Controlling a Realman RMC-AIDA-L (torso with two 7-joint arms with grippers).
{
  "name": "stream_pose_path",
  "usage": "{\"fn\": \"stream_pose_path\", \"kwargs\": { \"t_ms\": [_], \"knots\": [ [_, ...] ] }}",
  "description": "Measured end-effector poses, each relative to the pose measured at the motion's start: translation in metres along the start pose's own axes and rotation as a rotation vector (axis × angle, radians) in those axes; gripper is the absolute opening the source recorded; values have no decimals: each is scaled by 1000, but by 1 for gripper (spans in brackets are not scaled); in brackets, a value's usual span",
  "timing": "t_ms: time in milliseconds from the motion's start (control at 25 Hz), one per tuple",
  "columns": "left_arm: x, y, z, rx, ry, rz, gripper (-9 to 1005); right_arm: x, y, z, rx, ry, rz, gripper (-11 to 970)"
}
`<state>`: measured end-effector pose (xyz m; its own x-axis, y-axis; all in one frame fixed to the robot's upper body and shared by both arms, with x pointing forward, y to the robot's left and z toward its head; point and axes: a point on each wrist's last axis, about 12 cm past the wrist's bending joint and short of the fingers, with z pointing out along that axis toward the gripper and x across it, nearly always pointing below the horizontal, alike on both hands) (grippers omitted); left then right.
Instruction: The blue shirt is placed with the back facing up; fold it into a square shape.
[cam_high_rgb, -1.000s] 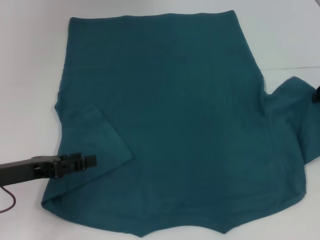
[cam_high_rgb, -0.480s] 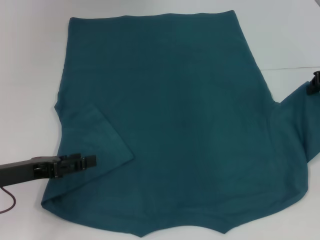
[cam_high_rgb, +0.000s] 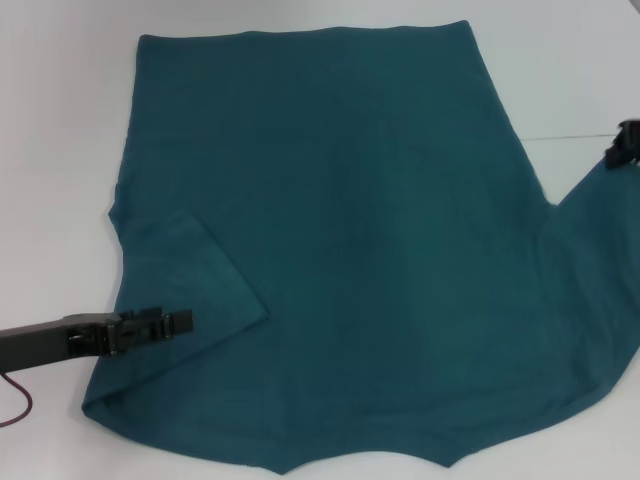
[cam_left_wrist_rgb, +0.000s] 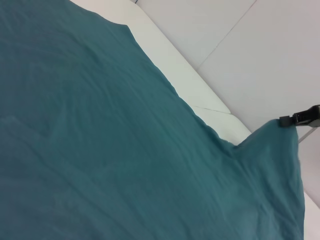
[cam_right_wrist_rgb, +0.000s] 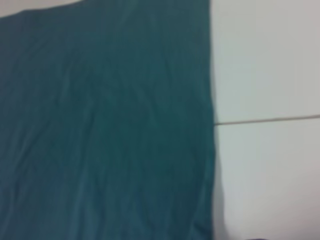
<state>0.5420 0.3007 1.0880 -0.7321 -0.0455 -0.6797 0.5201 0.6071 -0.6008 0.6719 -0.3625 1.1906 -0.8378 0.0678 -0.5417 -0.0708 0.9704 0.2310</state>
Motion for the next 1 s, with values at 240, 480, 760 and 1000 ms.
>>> {"fn": "stream_pose_path", "kwargs": {
  "t_ms": [240, 480, 760, 1000],
  "knots": [
    [-1, 1, 1, -7, -2, 3, 687, 10, 18, 17, -29, 75, -29, 32],
    [-2, 0, 2, -5, -2, 4, 686, 12, 39, 25, -77, 114, -54, 33],
    [-3, 0, 3, -4, -3, 2, 686, 9, 64, 29, -123, 147, -80, 33],
    [-3, 1, 3, -16, -8, 0, 687, 6, 78, 32, -143, 160, -43, 32]
  ]
}}
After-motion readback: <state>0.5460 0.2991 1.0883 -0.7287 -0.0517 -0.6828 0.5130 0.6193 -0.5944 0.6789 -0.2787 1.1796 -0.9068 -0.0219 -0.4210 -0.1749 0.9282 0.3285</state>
